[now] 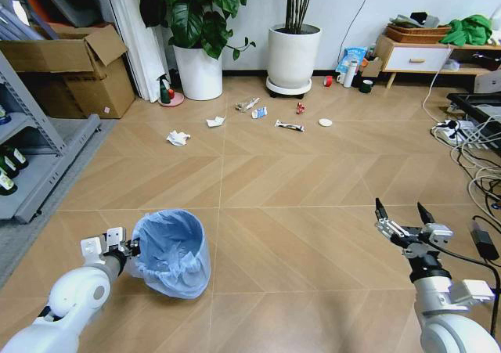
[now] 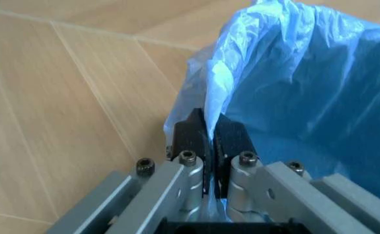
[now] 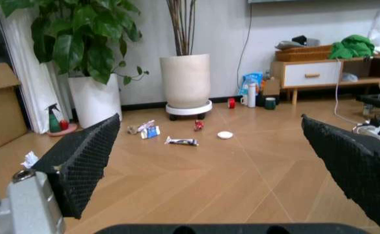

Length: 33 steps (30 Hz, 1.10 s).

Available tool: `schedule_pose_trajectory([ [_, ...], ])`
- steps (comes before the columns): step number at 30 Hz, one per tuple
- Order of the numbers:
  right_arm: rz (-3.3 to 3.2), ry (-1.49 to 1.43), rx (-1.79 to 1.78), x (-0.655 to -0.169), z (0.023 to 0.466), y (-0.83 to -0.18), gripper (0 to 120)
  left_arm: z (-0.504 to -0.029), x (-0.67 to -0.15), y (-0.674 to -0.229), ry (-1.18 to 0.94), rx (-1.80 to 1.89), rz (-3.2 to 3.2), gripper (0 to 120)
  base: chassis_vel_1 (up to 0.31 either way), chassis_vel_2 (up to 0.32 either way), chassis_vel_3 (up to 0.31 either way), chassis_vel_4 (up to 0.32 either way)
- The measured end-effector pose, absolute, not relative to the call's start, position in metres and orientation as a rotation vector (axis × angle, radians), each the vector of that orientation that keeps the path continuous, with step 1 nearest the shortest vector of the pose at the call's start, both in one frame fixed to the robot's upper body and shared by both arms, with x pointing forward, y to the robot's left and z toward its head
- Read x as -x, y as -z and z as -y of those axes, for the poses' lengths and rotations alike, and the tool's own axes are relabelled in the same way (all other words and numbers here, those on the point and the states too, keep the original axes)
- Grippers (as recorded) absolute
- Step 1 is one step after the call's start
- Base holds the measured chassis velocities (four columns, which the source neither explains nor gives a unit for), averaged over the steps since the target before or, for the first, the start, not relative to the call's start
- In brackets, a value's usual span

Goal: Pick up the trash bin and place the garbage on the floor into it.

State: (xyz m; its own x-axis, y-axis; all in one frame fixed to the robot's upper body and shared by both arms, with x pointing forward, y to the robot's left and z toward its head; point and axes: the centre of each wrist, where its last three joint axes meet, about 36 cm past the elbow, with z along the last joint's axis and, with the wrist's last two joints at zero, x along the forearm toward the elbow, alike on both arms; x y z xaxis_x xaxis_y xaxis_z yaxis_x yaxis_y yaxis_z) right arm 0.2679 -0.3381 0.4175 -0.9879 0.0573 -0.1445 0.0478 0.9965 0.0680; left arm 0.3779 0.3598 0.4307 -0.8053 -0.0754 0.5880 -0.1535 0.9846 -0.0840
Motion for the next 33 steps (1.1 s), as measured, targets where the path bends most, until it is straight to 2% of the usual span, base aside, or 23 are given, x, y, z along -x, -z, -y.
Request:
schedule_pose_trajectory([
  [8,-2.990,-0.091,-0.042,-0.264,0.335,-0.397,100,-0.370,-0.343,-0.505,-0.190,-0.233,2.708,0,0.000,0.000,0.000,0.000],
  [12,-2.992,-0.088,-0.032,-0.265,0.334,-0.390,100,-0.361,-0.323,-0.522,-0.171,-0.210,2.764,0,0.000,0.000,0.000,0.000],
  [21,-2.985,-0.090,-0.017,-0.266,0.333,-0.384,100,-0.351,-0.310,-0.514,-0.161,-0.212,2.780,0,0.000,0.015,-0.006,-0.021],
  [33,-2.977,-0.095,0.005,-0.268,0.334,-0.380,100,-0.347,-0.308,-0.509,-0.157,-0.207,2.771,0,0.021,0.166,-0.022,-0.162],
])
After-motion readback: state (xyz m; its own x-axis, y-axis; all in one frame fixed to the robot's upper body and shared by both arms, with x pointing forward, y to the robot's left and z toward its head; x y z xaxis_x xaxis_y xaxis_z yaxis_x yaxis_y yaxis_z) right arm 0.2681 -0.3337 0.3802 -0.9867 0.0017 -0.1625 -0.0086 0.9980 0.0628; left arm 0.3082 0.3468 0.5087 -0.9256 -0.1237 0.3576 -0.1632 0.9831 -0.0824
